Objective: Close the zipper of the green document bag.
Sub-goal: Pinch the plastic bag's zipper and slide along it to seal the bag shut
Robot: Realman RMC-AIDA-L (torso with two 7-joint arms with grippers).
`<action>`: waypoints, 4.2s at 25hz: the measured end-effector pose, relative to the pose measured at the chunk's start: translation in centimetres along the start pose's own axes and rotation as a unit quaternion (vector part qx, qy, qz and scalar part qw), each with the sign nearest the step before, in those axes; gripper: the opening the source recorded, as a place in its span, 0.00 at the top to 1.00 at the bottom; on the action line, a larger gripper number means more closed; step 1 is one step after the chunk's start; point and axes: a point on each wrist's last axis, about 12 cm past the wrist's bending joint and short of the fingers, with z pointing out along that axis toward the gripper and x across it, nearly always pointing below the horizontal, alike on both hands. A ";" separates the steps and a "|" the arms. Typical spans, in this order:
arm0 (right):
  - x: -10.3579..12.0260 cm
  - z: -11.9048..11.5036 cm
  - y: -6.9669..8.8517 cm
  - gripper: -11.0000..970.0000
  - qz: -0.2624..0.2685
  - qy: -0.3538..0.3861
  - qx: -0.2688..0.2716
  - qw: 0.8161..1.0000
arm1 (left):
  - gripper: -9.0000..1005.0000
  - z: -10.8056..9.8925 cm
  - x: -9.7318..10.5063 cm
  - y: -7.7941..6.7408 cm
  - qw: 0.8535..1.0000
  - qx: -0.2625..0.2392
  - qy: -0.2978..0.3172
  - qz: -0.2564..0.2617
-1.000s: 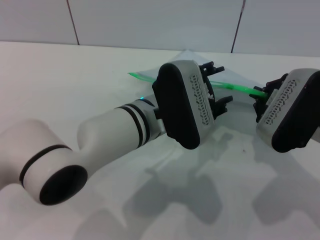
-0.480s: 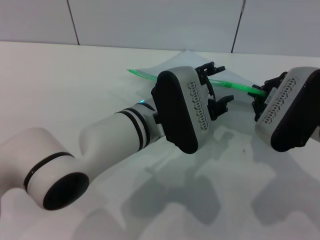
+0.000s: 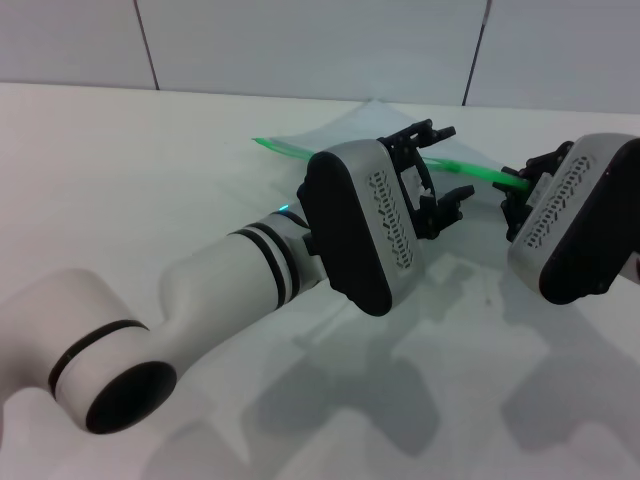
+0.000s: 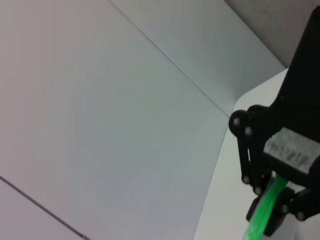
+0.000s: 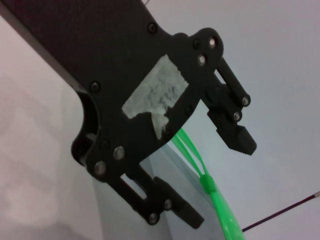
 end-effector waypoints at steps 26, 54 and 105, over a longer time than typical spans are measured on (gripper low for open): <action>-0.2 0.0 0.4 0.93 -0.003 -0.003 -0.004 1.000 | 0.54 0.1 0.9 -0.4 1.000 0.002 0.004 -0.013; -0.7 -0.3 0.6 0.94 -0.008 -0.012 -0.005 1.000 | 0.85 -0.1 1.2 -0.5 1.000 -0.012 -0.006 -0.024; 2.9 -3.6 -3.2 0.94 0.050 0.019 0.083 0.995 | 0.91 -3.7 8.2 2.0 0.980 -0.114 0.103 -0.122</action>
